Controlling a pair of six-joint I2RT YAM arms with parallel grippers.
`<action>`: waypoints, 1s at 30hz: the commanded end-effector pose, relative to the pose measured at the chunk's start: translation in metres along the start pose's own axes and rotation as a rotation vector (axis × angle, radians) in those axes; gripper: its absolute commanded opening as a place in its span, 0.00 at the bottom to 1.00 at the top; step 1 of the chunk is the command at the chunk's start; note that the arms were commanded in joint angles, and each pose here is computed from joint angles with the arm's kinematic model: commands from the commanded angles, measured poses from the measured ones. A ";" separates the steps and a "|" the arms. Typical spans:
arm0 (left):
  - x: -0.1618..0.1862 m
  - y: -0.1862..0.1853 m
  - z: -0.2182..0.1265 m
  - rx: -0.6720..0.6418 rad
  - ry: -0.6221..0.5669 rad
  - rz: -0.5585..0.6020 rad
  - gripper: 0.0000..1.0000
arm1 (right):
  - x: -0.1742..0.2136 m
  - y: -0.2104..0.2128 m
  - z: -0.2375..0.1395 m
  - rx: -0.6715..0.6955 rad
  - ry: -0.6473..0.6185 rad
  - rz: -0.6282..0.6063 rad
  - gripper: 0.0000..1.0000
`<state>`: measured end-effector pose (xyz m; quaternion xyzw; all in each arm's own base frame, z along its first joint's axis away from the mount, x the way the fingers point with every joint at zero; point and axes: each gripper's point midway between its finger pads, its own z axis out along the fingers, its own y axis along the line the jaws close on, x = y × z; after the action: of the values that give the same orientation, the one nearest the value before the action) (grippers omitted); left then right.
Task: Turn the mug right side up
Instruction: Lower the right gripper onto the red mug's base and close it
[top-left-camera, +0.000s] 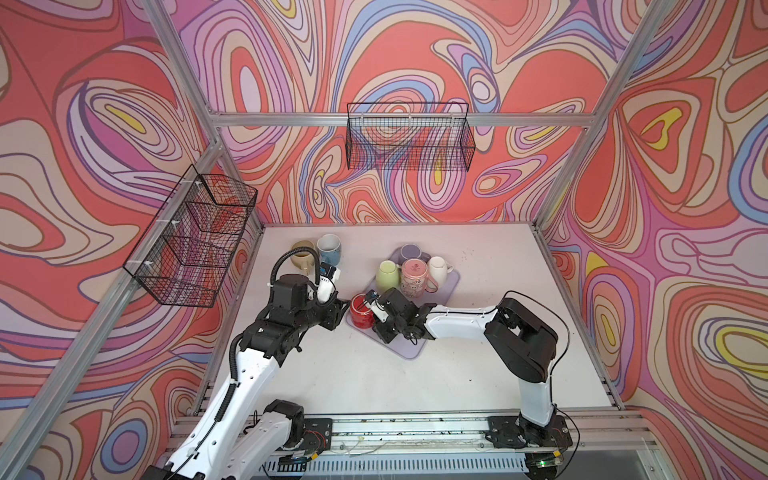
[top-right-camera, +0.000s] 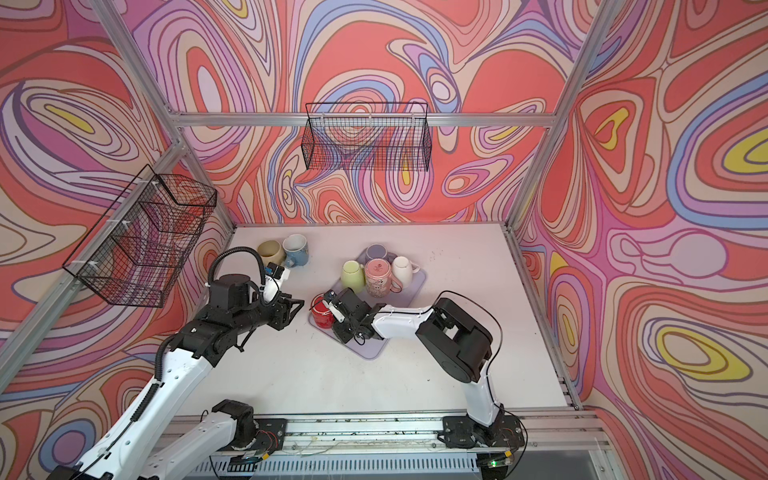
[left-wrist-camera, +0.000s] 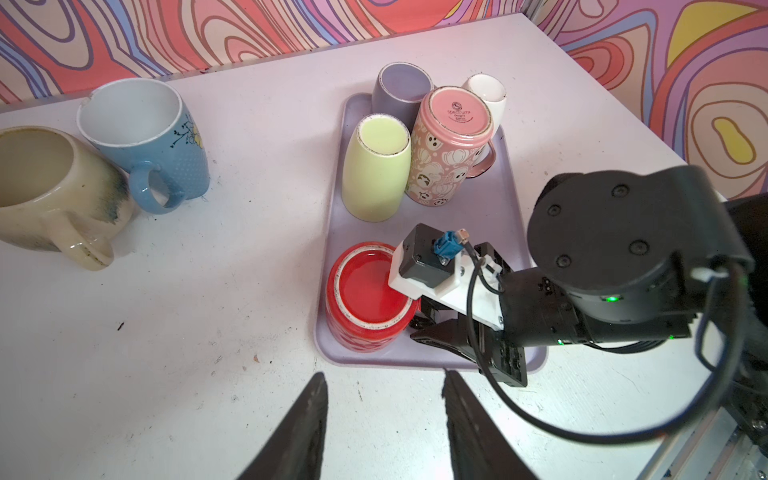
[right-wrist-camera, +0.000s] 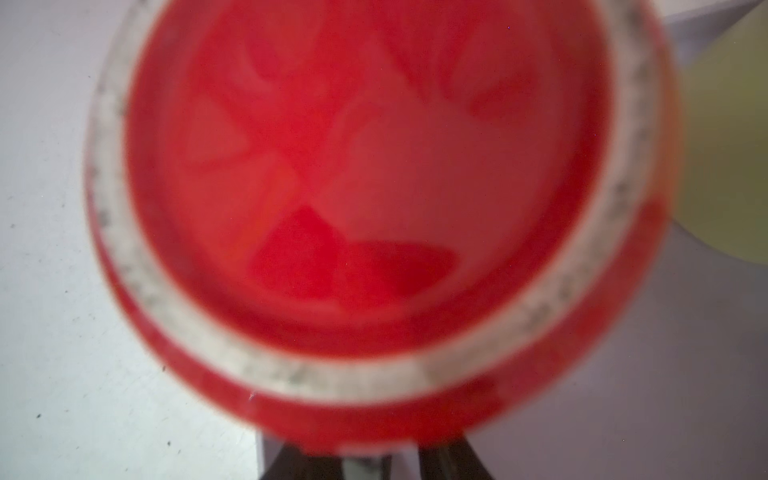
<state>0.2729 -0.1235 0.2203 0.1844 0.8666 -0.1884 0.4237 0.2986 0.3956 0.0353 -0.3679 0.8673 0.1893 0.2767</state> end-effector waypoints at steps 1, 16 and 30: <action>0.002 -0.001 0.004 0.011 0.004 0.004 0.48 | -0.007 0.000 0.006 0.012 -0.019 -0.005 0.31; 0.006 0.001 0.006 0.003 0.025 -0.005 0.48 | -0.007 -0.007 0.013 0.054 -0.015 0.012 0.19; 0.006 0.001 0.006 0.001 0.025 -0.003 0.48 | -0.013 -0.007 0.008 0.055 -0.031 0.022 0.10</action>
<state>0.2748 -0.1239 0.2151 0.1835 0.8710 -0.1877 0.4153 0.3116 0.3983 0.0322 -0.3578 0.8703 0.1701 0.2926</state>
